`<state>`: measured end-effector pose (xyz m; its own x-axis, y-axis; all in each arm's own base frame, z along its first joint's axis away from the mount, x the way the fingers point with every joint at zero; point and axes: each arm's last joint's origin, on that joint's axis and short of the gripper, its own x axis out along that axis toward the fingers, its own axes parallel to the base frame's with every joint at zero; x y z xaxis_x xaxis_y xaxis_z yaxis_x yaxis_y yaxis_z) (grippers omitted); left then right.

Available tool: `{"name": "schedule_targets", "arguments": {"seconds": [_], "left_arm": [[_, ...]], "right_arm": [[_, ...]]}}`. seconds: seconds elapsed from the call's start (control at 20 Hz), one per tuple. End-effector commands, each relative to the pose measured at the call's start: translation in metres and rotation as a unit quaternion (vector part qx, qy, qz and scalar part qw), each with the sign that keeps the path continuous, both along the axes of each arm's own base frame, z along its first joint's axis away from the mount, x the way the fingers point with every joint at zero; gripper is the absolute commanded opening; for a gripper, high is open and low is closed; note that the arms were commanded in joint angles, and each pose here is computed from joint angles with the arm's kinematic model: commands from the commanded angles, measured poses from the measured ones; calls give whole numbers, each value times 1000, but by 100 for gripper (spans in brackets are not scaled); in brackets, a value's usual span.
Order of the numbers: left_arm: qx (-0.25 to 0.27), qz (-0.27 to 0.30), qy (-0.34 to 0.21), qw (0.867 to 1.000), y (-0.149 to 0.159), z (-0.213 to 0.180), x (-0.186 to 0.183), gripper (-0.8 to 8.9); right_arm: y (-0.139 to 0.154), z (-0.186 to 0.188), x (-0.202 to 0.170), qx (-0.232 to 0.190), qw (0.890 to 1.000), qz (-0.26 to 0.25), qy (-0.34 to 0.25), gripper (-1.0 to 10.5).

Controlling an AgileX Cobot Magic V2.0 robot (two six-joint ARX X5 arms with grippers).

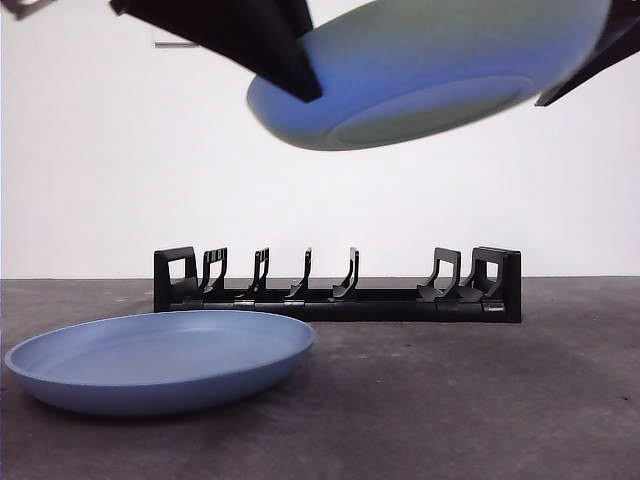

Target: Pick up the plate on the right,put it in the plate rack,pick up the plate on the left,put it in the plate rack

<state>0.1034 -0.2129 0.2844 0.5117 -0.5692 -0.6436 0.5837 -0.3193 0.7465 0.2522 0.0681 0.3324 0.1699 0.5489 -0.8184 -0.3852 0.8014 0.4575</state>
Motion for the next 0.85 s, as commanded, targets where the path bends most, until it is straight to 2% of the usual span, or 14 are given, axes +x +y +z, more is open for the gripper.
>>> {"name": "schedule_targets", "arguments": {"seconds": [0.05, 0.2, 0.35, 0.5, 0.55, 0.7, 0.75, 0.85], "left_arm": [[-32, 32, 26, 999, 0, 2, 0, -8], [-58, 41, 58, 996, -1, 2, 0, -8], [-80, 52, 85, 992, -2, 3, 0, -8], [-103, 60, 114, 986, -2, 3, 1, -8], [-123, 70, 128, 982, -2, 5, 3, -8], [-212, 111, 172, 956, -1, 13, 18, -8], [-248, 123, 187, 943, 1, 17, 26, -8], [-328, 149, 216, 908, 8, 26, 44, -8]], "right_arm": [[0, 3, 1, 16, 1000, 4, -9, 453], [1, 11, 3, 37, 999, 5, -30, 475], [1, 29, 4, 51, 996, -4, -77, 475], [-1, 57, -2, 72, 986, -24, -149, 474], [-2, 72, -8, 79, 978, -40, -191, 474], [-12, 111, -34, 56, 944, -98, -311, 473], [-16, 119, -45, 48, 934, -114, -336, 473], [-22, 129, -66, 29, 921, -138, -363, 473]]}}
